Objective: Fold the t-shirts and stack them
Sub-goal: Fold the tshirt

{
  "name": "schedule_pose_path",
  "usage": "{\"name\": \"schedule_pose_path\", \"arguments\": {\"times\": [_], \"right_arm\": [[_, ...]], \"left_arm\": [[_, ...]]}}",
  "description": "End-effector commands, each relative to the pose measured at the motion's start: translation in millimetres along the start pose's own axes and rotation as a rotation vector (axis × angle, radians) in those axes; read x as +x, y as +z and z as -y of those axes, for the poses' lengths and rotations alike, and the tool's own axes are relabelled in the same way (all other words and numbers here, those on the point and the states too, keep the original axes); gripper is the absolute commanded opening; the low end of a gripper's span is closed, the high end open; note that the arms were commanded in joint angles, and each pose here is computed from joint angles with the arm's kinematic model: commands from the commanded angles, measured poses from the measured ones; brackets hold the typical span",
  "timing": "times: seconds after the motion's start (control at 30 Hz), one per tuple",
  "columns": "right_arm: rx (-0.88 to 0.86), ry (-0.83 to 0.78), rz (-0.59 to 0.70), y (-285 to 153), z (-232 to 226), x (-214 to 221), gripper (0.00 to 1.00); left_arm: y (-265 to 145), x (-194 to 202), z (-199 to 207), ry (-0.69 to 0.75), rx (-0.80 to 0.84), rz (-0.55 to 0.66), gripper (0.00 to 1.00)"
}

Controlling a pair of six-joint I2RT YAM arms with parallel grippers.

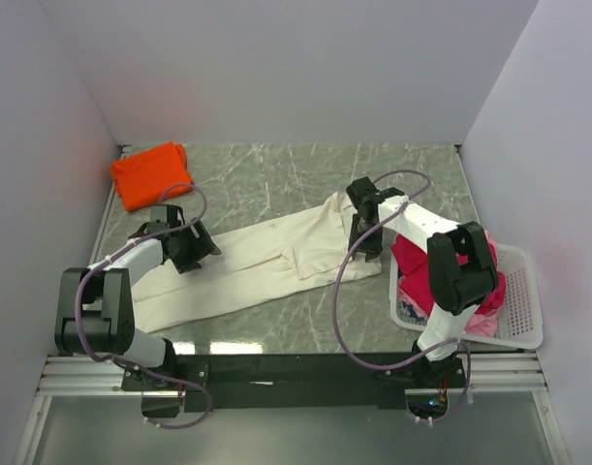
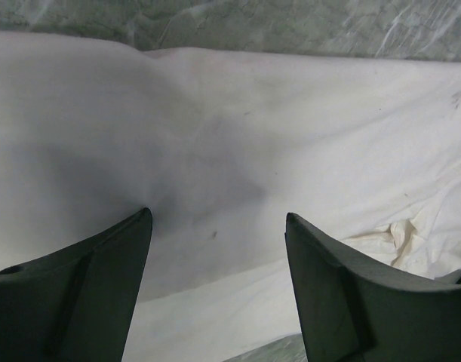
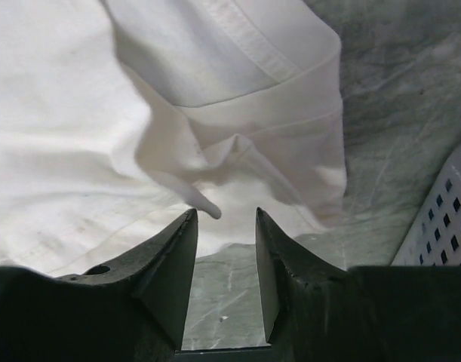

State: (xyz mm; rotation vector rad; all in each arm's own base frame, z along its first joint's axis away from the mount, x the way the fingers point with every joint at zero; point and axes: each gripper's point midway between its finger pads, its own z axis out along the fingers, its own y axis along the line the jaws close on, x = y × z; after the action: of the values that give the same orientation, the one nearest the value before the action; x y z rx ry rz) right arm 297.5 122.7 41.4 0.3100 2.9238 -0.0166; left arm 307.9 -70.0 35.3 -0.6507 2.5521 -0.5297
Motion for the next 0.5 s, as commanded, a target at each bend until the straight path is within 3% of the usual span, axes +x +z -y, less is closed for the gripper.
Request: {"name": "schedule_pose_path", "arguments": {"times": [0.0, 0.33, 0.47], "right_arm": [[-0.097, 0.028, 0.066, -20, -15, -15, 0.44], [-0.110, 0.037, 0.043, -7, -17, -17, 0.42], [-0.158, 0.036, 0.046, -9, -25, -23, 0.31]], "left_arm": [[1, -7, 8, 0.023, 0.030, 0.017, 0.77], [3, -7, 6, 0.025, 0.021, 0.014, 0.77], [5, -7, 6, 0.024, 0.020, 0.013, 0.77]]}}
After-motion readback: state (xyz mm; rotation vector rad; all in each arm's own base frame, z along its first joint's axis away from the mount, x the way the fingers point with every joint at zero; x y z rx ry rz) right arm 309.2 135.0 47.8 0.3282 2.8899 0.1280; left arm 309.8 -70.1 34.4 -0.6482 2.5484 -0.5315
